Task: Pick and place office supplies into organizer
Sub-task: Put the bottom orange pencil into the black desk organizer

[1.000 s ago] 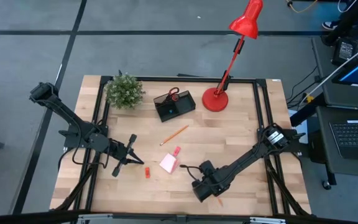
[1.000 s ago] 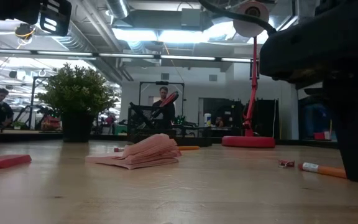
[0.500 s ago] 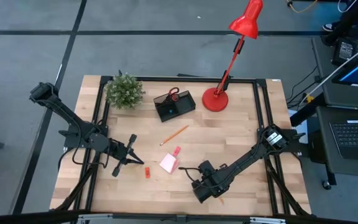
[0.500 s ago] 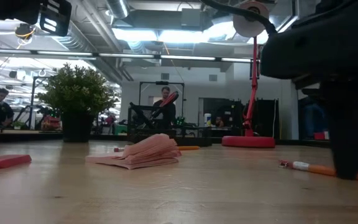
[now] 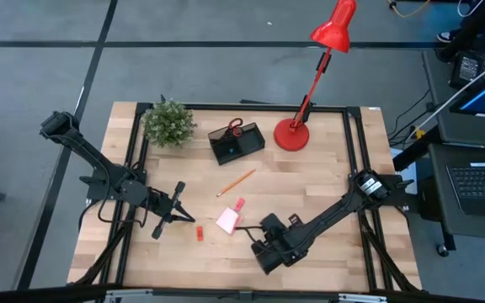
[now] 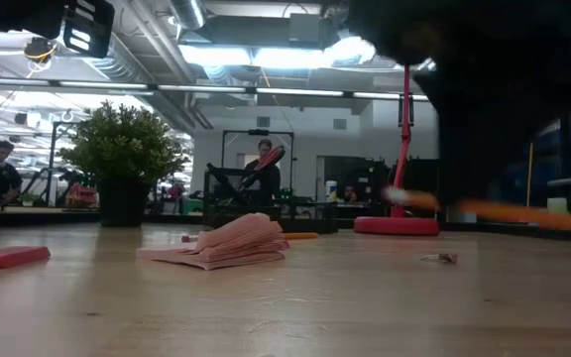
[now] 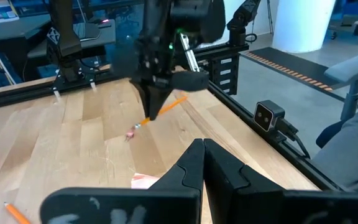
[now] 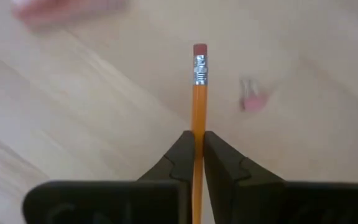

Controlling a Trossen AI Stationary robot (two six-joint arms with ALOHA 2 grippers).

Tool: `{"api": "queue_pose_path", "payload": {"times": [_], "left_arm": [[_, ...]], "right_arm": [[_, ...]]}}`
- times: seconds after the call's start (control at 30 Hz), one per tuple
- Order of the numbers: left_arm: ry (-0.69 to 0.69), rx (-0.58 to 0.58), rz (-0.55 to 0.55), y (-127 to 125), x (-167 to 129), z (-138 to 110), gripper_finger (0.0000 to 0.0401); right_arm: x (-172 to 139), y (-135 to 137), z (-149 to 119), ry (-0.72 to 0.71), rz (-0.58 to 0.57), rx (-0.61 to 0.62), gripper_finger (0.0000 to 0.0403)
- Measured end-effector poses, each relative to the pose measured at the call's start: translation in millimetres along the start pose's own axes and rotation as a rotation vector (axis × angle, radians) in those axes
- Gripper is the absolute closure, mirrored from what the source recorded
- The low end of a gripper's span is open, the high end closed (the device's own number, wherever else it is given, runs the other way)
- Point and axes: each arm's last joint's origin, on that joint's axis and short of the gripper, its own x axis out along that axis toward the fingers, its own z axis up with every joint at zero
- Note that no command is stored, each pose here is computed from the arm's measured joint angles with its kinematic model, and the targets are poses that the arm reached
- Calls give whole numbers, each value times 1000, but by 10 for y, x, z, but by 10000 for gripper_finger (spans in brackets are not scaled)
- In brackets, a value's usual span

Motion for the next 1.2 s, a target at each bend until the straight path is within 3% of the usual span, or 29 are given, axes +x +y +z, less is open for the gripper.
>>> {"api": "queue_pose_path", "payload": {"times": [0.2, 0.57, 1.2], "left_arm": [[0, 1, 0, 0, 0, -1, 399], [-3, 1, 0, 0, 0, 3, 399], [-196, -24, 87, 57, -14, 195, 395]], "right_arm": [[-320, 60, 174, -177, -14, -22, 374], [-928, 193, 483, -446, 45, -178, 374], [-1123, 360, 610, -866, 15, -242, 374]]}}
